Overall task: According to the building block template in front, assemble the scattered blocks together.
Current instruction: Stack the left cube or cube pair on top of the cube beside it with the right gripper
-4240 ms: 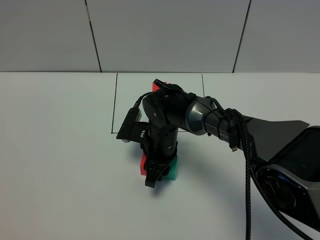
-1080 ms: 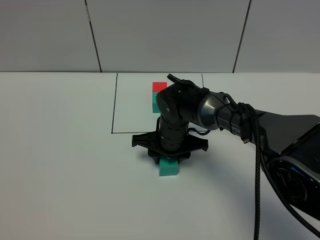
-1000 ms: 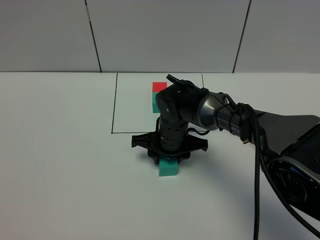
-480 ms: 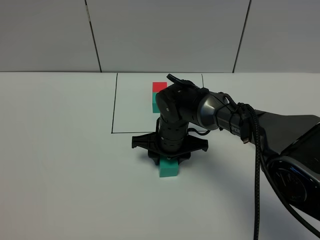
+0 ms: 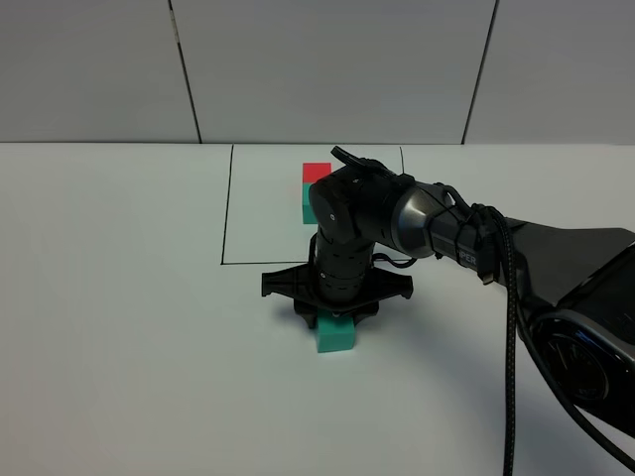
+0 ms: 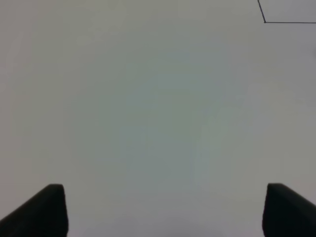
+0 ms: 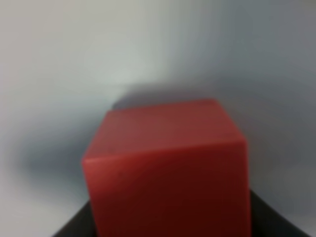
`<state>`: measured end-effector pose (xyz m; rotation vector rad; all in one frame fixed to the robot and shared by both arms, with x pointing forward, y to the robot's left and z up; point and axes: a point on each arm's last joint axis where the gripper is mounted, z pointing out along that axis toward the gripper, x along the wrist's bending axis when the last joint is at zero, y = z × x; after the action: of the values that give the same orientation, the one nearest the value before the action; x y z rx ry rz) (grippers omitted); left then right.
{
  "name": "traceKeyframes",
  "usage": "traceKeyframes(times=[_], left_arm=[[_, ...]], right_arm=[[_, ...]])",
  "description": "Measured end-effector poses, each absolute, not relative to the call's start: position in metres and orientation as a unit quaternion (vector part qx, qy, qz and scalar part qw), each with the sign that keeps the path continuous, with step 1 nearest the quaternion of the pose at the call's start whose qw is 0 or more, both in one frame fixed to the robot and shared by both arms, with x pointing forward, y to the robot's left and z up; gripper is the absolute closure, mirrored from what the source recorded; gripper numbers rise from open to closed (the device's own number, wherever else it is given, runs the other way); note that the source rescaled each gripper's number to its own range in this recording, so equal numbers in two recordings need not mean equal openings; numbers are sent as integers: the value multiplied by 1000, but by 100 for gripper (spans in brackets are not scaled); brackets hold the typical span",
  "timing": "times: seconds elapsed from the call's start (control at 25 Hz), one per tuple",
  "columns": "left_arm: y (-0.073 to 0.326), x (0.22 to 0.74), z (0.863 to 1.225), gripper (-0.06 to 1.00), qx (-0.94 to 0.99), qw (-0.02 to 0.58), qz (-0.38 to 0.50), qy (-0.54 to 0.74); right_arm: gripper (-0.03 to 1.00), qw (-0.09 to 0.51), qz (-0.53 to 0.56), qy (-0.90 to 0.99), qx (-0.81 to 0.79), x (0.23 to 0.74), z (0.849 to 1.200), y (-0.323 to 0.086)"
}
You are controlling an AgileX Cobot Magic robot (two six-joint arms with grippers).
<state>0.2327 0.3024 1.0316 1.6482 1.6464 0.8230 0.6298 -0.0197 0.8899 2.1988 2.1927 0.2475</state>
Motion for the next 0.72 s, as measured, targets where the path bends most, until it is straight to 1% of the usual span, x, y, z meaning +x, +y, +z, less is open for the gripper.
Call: traceKeyframes(times=[0.28,0.4,0.52,0.64,0.72], left_arm=[[303,233,1032,15,630,328,316,629],[304,233,1032,15,629,323,321,630],[304,233,1032,15,629,322,322,630],[304,233,1032,15,629,322,322,630],[304,233,1032,15,629,321,323,630]], right_arm=[[92,15,80,715,694,630,890,-20],[87,15,79,718,692,630,890,-20],[77,15,79,718,691,630,890,-20],[70,13,80,721,689,630,890,-19],[67,10,80,722,687,629,890,-18]])
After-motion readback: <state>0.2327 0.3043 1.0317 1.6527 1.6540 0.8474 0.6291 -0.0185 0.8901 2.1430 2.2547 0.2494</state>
